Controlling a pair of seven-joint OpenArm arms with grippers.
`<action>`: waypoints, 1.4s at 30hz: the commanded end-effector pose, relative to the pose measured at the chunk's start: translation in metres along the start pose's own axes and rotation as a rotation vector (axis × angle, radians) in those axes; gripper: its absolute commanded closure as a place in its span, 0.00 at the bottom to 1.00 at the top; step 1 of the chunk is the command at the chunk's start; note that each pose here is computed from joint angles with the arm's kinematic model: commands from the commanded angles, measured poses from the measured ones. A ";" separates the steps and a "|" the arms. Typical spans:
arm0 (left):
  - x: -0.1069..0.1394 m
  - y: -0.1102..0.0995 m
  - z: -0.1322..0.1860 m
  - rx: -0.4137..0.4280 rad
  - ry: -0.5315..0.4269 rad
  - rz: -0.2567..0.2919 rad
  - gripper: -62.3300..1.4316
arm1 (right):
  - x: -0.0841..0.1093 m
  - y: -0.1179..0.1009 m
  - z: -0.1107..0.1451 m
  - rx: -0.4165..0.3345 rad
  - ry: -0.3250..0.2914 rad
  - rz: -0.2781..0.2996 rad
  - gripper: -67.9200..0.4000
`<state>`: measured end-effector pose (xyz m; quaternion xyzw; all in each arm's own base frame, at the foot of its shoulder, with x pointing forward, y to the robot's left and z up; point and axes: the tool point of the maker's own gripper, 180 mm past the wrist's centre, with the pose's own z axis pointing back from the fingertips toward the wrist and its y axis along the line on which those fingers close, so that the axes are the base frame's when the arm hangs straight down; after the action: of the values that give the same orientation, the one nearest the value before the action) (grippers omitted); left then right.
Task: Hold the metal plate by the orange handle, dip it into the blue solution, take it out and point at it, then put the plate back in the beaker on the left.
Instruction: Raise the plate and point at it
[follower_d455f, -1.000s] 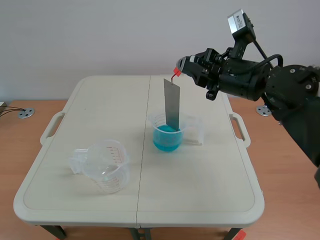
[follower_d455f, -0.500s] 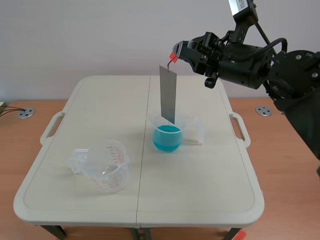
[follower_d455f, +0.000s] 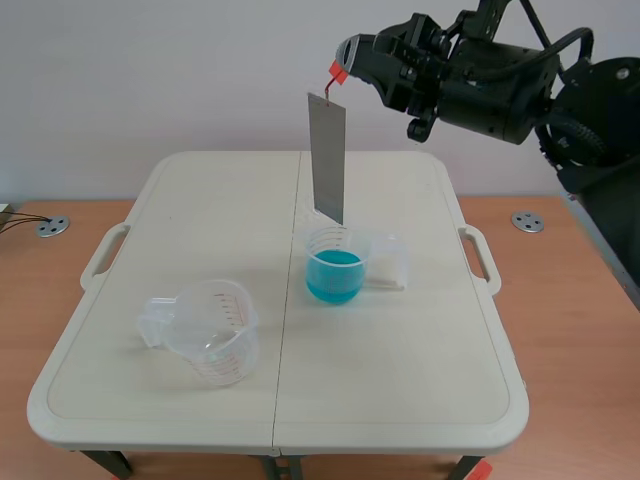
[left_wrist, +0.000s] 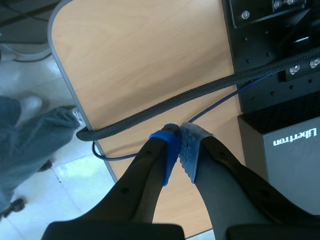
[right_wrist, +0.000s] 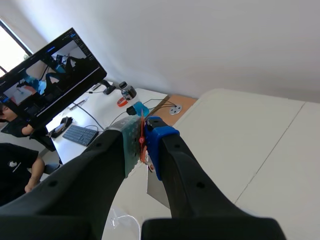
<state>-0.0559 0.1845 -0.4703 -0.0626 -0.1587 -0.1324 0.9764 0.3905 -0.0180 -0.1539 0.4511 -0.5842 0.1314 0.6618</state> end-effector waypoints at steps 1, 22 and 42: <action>0.005 0.012 0.003 0.030 -0.018 0.015 0.95 | 0.028 0.007 0.001 0.022 -0.064 0.039 0.97; 0.169 0.185 0.100 0.403 -0.397 -0.088 0.95 | 0.051 0.031 0.003 0.088 -0.111 0.051 0.97; 0.366 0.137 0.142 0.015 -0.813 -0.361 0.95 | 0.050 0.032 0.003 0.092 -0.107 0.049 0.97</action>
<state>0.2758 0.2602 -0.2285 -0.0585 -0.5354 -0.2613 0.8010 0.3810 -0.0194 -0.1179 0.4660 -0.6052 0.1428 0.6294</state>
